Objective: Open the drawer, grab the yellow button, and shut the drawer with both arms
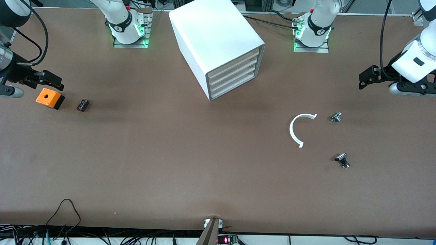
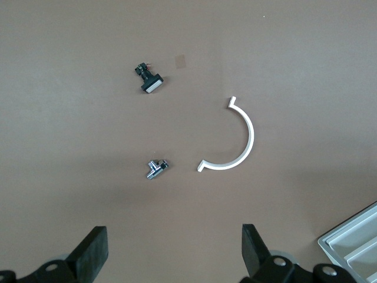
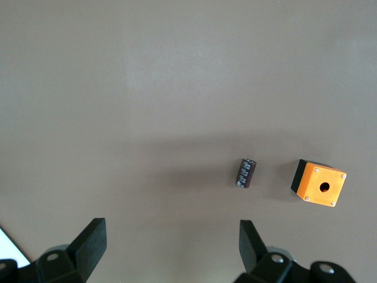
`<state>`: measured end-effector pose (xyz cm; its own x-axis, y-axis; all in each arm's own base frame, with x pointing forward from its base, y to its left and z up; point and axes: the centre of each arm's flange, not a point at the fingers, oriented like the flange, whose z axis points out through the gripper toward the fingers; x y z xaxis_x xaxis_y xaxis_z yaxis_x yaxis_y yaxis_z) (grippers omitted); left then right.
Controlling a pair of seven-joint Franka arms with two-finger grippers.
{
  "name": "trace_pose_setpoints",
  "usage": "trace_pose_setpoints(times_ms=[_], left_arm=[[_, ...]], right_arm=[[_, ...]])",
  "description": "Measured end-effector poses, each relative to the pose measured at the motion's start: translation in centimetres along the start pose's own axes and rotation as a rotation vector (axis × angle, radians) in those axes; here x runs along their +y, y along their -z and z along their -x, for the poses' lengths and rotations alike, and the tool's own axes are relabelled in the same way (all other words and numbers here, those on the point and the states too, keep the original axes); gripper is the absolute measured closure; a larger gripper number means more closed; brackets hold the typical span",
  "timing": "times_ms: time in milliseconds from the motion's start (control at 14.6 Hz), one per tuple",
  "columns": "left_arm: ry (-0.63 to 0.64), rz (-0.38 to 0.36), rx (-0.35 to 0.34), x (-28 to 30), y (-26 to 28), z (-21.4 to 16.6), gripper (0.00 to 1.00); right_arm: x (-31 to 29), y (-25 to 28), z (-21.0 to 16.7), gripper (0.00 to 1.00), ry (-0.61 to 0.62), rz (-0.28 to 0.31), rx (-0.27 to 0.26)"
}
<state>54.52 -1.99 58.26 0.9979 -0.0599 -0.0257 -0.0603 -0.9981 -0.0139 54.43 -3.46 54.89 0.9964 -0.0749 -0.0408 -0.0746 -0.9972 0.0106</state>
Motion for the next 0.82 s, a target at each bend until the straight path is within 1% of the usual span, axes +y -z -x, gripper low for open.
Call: trace_pose_setpoints(times_ms=[550,825], left_arm=[[-0.001,0.001,0.005,0.0,0.1,-0.2,0.00],[0.003,0.009,0.021,-0.5,0.5,-1.9,0.00]], right_arm=[[0.0,0.0,0.0,0.00,0.000,0.000,0.000],[0.0,0.0,0.0,0.00,0.000,0.000,0.000]])
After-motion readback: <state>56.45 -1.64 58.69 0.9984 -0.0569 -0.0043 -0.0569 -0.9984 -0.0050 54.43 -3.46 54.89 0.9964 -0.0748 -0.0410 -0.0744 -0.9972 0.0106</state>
